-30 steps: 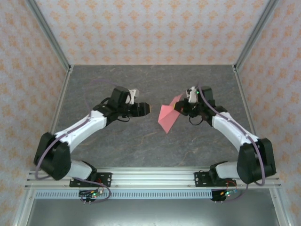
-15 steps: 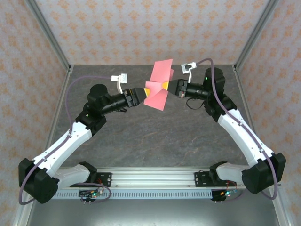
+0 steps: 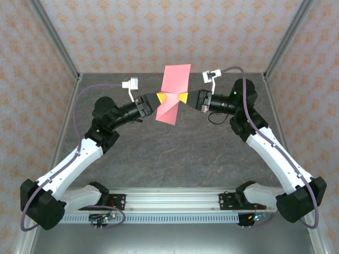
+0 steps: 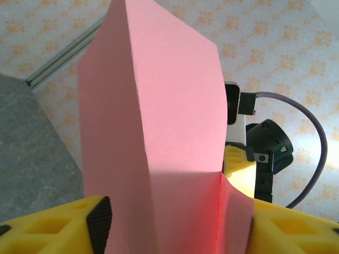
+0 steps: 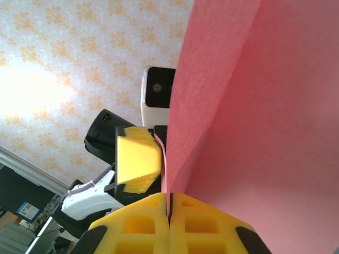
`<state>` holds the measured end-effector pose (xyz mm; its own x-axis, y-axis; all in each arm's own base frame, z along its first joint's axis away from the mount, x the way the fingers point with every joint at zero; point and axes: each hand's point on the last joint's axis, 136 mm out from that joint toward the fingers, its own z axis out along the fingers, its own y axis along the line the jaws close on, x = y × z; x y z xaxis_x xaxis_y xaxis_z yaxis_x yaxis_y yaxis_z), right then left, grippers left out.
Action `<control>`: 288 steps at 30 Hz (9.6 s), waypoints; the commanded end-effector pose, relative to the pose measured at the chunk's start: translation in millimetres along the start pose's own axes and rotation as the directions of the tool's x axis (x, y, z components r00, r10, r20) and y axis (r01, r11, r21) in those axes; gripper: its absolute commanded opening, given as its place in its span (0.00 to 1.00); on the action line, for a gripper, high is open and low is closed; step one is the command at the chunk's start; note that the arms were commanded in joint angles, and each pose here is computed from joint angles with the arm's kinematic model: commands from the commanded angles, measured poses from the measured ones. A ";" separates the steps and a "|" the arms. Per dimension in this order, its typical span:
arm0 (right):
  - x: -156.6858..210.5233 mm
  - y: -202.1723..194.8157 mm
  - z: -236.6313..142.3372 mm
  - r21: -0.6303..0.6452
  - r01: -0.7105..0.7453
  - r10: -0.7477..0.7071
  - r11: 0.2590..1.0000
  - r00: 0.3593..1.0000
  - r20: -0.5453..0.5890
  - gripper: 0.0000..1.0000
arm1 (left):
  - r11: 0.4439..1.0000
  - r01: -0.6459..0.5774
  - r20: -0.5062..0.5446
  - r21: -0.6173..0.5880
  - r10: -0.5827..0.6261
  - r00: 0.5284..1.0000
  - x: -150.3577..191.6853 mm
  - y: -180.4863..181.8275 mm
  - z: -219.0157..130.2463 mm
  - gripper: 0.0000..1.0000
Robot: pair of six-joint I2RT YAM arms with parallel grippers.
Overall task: Fold a paper plane with a square sheet of paper (fold left side to right side)
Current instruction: Turn over the paper at the center of the table, then third fold the triangle at the center of the table.
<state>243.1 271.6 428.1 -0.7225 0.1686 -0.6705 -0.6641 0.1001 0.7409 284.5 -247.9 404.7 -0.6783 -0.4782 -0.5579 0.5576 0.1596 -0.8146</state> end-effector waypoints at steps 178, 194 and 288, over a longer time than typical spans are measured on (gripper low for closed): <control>303.5 -239.7 20.4 0.309 0.844 -0.220 0.438 0.435 -0.873 0.00 | 0.504 -0.038 -0.277 -0.863 -0.407 0.870 159.5 287.0 -82.2 0.63; 302.5 -247.7 27.4 0.386 0.788 -0.207 0.479 0.529 -0.823 0.00 | 0.619 0.004 -0.353 -0.786 -0.454 0.818 143.4 303.9 -17.9 0.23; 257.6 -283.1 4.3 0.720 0.094 0.358 0.688 0.818 -0.449 0.20 | 0.545 -0.144 -0.475 -0.826 -0.534 0.699 208.5 358.9 -3.8 0.10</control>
<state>245.1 280.6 27.7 -0.9319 -0.2653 -0.2474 -0.3509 0.8324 0.4289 355.9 -291.9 18.0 -0.9960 -0.0276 -0.0853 0.0242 0.8337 -0.5517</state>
